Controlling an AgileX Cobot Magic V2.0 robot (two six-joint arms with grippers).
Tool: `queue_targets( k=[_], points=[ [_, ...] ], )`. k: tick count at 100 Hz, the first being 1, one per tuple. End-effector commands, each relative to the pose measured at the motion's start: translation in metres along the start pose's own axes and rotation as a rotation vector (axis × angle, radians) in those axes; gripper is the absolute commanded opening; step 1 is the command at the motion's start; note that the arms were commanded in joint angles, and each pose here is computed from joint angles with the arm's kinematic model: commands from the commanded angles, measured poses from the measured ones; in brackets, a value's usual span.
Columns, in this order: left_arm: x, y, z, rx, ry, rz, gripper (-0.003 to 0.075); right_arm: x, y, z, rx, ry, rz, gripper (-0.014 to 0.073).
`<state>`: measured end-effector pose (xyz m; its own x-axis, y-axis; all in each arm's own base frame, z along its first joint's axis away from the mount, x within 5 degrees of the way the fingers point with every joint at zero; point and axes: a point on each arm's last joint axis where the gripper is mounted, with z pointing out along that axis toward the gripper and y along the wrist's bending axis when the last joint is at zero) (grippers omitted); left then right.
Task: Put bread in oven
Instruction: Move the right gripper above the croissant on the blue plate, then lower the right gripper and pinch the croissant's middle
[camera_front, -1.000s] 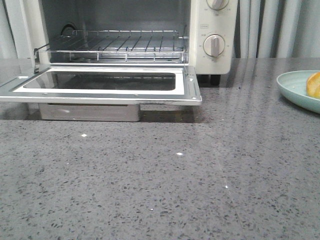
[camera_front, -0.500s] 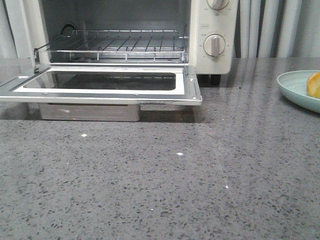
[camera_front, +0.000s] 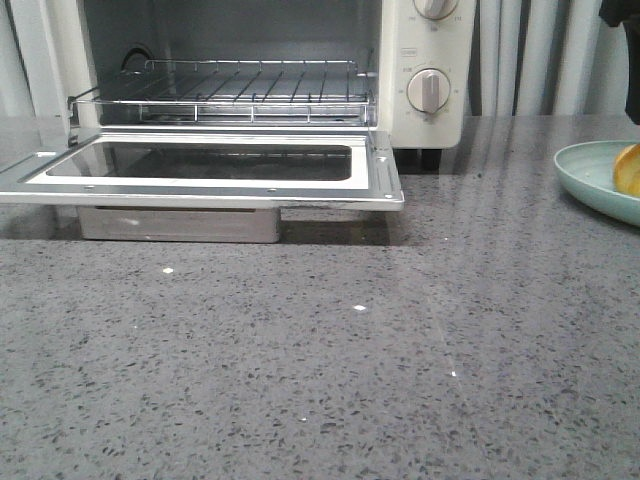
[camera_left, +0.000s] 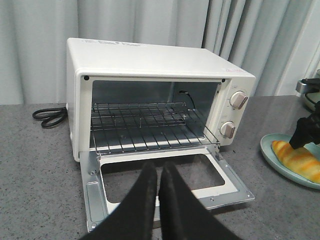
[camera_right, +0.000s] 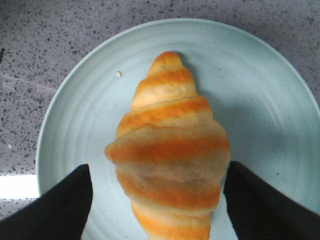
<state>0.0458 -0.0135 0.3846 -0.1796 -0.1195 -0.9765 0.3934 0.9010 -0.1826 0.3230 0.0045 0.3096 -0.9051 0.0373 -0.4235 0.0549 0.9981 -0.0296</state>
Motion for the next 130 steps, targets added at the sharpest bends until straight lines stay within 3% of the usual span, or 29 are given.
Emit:
queue_targets(
  k=[1, 87, 99, 117, 130],
  points=[
    [-0.014, -0.004, -0.003, 0.029, -0.084, -0.013, -0.0022, -0.010, -0.002, -0.014, 0.009, -0.093, -0.013, 0.0496],
    [-0.014, -0.005, -0.003, 0.040, -0.079, -0.031, -0.0022, -0.008, -0.001, 0.009, 0.019, 0.009, -0.018, 0.0484],
    [-0.014, -0.005, -0.003, 0.041, -0.078, -0.032, -0.0022, -0.008, -0.001, 0.009, 0.019, 0.014, -0.018, 0.0327],
    [-0.014, -0.004, -0.004, 0.037, -0.072, -0.033, -0.0022, -0.007, -0.001, 0.009, 0.020, 0.020, -0.018, -0.0076],
    [-0.016, 0.000, -0.010, -0.020, -0.026, -0.012, -0.0022, -0.005, -0.001, 0.007, 0.023, 0.047, -0.027, -0.0070]
  ],
)
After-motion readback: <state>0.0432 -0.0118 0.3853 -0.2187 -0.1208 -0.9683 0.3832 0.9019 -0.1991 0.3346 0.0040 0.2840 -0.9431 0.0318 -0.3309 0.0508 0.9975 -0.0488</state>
